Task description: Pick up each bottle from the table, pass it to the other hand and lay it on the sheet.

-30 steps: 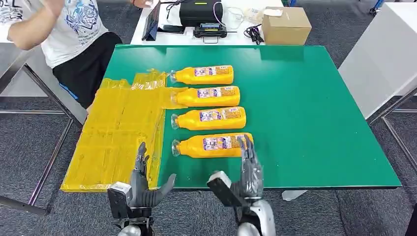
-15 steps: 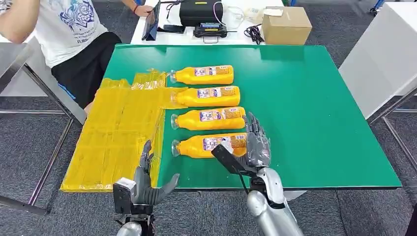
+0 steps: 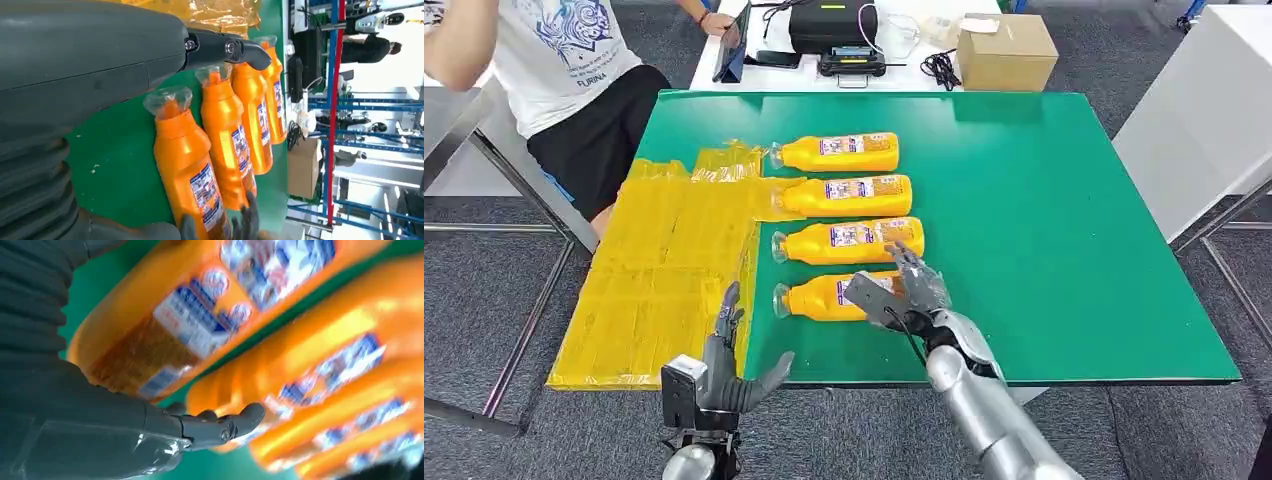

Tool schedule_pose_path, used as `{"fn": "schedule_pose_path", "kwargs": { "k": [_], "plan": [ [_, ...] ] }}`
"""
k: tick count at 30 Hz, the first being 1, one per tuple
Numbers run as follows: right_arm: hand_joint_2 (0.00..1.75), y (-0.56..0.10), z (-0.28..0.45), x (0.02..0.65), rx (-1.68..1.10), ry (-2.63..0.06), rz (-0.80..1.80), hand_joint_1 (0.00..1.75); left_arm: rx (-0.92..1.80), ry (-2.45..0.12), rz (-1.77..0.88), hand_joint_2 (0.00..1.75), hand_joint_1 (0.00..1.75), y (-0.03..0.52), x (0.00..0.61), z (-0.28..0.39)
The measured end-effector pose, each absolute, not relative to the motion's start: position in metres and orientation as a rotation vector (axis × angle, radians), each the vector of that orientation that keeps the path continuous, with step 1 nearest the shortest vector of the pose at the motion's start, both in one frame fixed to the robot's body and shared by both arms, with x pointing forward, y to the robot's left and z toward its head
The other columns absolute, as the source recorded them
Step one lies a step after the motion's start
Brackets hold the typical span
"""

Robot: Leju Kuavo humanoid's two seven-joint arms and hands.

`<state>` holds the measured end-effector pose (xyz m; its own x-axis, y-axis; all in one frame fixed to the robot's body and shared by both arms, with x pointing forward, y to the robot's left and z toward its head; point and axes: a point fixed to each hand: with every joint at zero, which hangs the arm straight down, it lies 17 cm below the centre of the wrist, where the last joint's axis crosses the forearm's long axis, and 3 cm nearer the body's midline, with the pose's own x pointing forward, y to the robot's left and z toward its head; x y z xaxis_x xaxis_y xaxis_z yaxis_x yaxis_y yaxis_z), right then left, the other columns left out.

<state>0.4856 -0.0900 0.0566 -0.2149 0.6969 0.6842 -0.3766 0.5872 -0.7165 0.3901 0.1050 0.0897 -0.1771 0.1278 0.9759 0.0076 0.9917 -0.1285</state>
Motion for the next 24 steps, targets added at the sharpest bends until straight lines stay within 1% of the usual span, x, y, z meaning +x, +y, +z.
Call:
{"fn": "schedule_pose_path", "kwargs": {
  "k": [5,14,24],
  "plan": [
    [1.75,-0.079,0.053,0.495,-0.199,-1.449,1.073,0.0,-0.118,-1.743,0.098,1.75,0.0,0.101,0.392,0.086],
    [1.75,-0.079,0.044,0.502,-0.202,-1.388,1.162,0.0,-0.134,-1.725,0.1,1.75,0.0,0.098,0.391,0.078],
    [1.75,-0.08,0.024,0.495,-0.117,-1.212,1.368,0.0,-0.103,-1.76,0.131,1.75,0.0,0.109,0.401,0.083]
  ]
}}
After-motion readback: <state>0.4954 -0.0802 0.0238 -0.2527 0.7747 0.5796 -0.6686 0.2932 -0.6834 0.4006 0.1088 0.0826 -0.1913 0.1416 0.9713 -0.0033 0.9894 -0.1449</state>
